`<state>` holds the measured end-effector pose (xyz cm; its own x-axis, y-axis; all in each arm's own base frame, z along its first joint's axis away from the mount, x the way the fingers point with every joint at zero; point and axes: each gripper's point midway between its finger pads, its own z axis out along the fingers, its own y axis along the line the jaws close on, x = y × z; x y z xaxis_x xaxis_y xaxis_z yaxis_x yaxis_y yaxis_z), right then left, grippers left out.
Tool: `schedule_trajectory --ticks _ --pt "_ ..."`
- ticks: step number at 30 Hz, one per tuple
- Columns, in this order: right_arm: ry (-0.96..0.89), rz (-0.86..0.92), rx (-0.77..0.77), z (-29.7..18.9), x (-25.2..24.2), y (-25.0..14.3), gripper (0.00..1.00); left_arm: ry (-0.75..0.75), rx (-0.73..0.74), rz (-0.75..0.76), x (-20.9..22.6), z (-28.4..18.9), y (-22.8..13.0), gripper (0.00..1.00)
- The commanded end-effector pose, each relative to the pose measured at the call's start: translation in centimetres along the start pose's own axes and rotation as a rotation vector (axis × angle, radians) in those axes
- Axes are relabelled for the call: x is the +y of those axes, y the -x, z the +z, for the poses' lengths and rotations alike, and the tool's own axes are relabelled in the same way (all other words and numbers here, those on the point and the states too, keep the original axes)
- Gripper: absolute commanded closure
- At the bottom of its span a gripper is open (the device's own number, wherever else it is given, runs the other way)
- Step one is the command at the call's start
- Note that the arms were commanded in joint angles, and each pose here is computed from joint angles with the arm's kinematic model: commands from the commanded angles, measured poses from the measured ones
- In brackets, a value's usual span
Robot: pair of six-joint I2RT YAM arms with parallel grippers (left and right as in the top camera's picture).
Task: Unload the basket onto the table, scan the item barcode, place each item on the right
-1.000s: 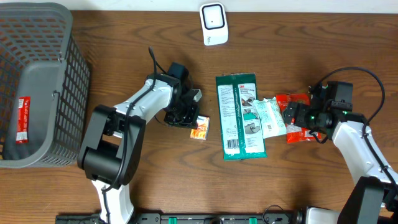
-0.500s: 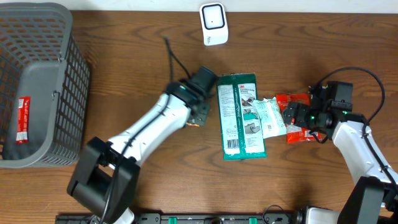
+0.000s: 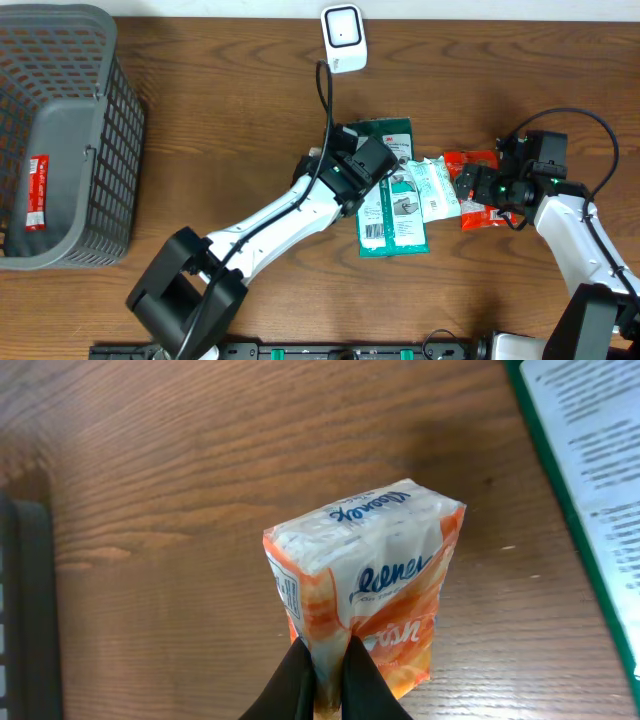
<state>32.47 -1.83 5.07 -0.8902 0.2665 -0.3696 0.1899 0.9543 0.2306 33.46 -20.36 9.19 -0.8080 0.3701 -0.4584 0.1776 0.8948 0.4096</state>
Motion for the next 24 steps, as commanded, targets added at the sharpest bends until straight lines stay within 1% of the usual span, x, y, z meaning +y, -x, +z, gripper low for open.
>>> schedule_trajectory --ticks 1,6,10,15,21,24 --pt "0.002 -0.013 -0.019 -0.4 0.3 0.6 0.01 0.047 0.019 0.044 -0.2 1.4 -0.4 0.93" --pt "0.003 -0.013 -0.02 -0.4 0.3 0.6 0.01 0.105 0.045 0.093 -0.5 3.1 -1.3 0.93" --pt "0.003 -0.013 -0.02 -0.4 0.3 0.6 0.01 0.115 0.068 0.113 -0.9 4.0 -2.0 0.93" --pt "0.002 -0.013 -0.019 -0.4 0.3 0.6 0.01 0.134 0.034 0.141 -1.4 3.5 -1.6 0.93" --pt "0.003 -0.013 -0.019 -0.4 0.3 0.6 0.01 0.106 -0.012 0.206 -3.9 1.9 -1.9 0.92" --pt "0.003 -0.013 -0.019 -0.4 0.3 0.6 0.01 0.105 -0.012 0.214 -4.2 2.0 -2.0 0.92"
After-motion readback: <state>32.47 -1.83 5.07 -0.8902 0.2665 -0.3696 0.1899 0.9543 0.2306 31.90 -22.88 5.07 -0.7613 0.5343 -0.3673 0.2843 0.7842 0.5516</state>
